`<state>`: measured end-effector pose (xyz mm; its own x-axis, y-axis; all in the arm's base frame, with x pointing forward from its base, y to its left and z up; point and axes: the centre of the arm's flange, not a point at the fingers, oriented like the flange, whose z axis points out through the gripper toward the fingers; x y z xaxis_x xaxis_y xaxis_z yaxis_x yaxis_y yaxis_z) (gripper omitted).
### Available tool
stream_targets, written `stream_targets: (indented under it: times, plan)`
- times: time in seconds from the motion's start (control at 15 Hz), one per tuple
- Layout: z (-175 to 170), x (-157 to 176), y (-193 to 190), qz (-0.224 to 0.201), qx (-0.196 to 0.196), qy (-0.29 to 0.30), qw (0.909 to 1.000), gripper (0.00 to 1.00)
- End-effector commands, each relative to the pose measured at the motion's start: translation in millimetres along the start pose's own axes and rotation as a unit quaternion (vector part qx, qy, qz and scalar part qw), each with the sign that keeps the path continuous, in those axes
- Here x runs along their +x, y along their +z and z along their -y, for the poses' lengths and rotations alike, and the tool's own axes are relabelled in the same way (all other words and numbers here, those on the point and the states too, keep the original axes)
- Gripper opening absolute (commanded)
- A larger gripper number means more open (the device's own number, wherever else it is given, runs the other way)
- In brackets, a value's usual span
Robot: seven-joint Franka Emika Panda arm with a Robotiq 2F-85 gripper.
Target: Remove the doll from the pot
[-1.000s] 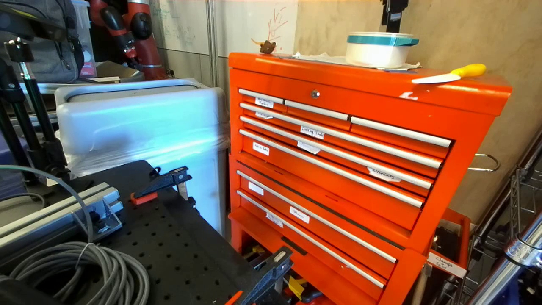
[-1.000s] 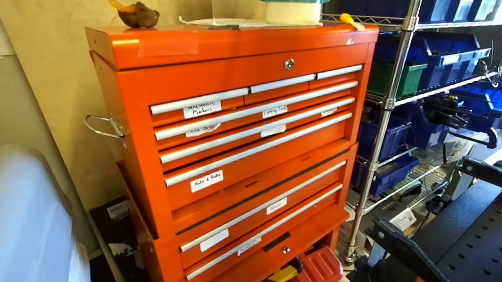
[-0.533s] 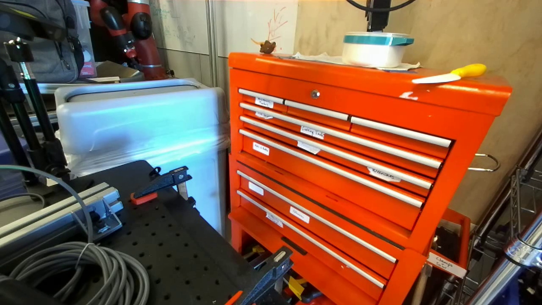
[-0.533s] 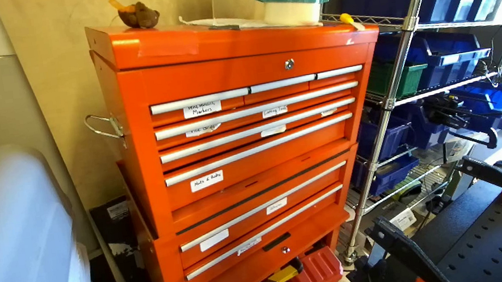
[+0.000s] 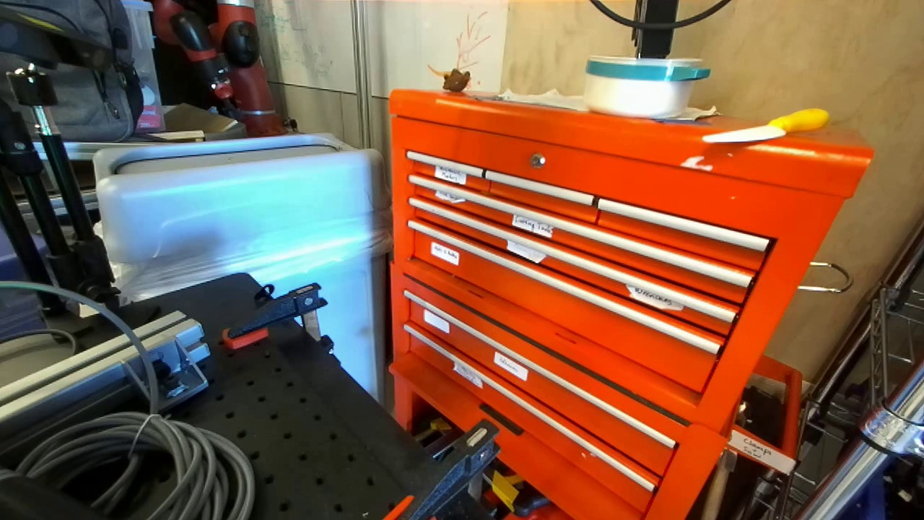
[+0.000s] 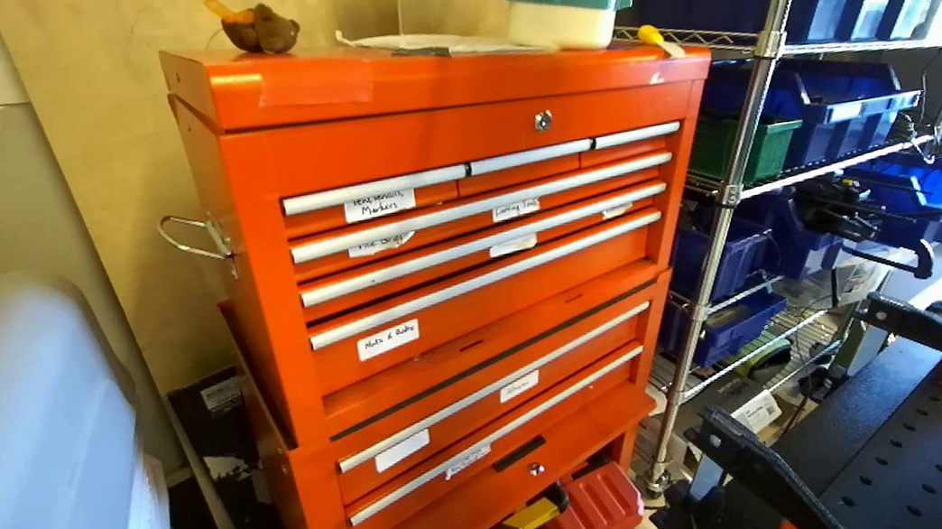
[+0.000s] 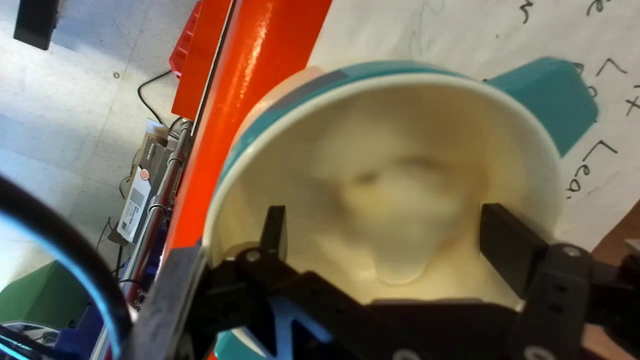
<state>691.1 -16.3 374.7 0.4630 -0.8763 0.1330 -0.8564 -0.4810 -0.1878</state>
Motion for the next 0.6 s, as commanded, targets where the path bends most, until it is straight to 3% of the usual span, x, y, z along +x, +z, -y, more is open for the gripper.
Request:
stream_targets:
  times: [0.0, 0.53]
  plan:
    - [-14.1, -7.3, 20.7, -0.008, -0.019, 0.002, 0.9998, 0.68]
    - [-12.5, -16.2, 22.7, -0.019, -0.044, -0.03, 0.9984, 0.09]
